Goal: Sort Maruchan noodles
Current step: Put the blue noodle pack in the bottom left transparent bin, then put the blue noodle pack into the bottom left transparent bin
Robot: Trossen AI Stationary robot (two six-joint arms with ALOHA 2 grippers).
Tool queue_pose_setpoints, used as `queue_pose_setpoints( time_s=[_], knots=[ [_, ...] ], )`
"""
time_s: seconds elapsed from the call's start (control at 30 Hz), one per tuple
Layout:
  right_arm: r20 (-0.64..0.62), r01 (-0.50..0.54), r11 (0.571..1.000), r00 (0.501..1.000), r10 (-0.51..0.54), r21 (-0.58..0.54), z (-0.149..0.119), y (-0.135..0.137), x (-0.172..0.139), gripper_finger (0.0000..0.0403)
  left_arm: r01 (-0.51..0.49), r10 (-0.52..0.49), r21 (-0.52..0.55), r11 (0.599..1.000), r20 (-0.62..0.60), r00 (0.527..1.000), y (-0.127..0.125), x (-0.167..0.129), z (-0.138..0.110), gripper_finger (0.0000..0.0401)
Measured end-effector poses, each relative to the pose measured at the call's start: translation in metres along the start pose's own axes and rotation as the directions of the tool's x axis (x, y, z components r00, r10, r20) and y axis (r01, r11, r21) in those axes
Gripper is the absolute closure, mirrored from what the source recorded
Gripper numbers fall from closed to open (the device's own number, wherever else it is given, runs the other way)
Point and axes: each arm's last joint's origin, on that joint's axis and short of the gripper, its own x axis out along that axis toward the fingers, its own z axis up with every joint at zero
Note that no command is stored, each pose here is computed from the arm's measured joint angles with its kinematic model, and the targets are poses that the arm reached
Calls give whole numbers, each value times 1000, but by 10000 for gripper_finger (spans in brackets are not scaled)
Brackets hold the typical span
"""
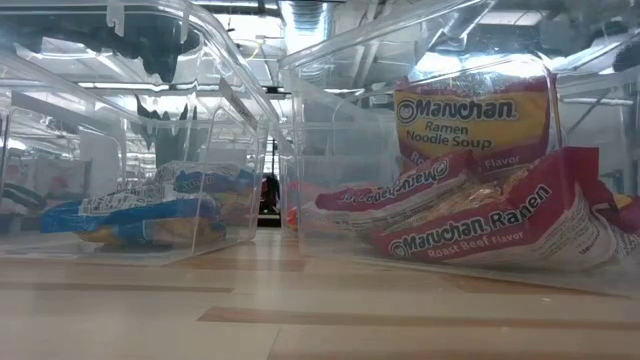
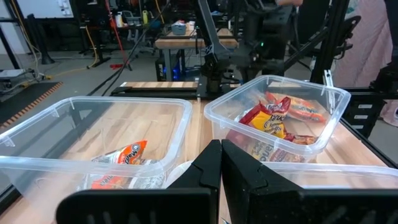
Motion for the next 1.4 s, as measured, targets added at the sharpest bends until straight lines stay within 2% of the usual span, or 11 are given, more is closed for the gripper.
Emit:
queue_pose_setpoints(
  time_s=[0.27,0.5,0.6,0.67,0.9,1.07,1.17,1.3,1.4],
  knots=[
    [123,39,999,992,-39,4,8,-2,-51,397,-2,2,3,1000,12,1000,0,0,1,401],
    [326,64,998,943,-65,14,16,-7,-92,397,-4,4,3,1000,15,1000,0,0,1,401],
    [355,50,998,933,-60,38,19,-7,-97,397,-4,4,2,1000,15,1000,0,0,1,401],
    [354,42,996,933,-67,78,20,-7,-96,389,-3,3,2,1000,15,1000,0,0,1,401],
    [340,70,983,932,-125,167,23,-9,-70,325,-3,3,1,1000,15,1000,0,0,1,401],
    [256,126,947,945,-206,295,22,-18,-44,286,-3,3,0,1000,15,1000,0,0,1,401],
    [223,139,927,948,-226,348,22,-22,-25,251,-3,3,0,1000,14,1000,0,0,1,401],
    [230,98,913,952,-202,395,26,-25,-1,196,-2,3,-7,1000,14,1000,0,0,1,401],
    [223,111,886,947,-232,450,34,-24,-1,161,-2,2,-7,1000,14,1000,0,0,1,401]
  ],
)
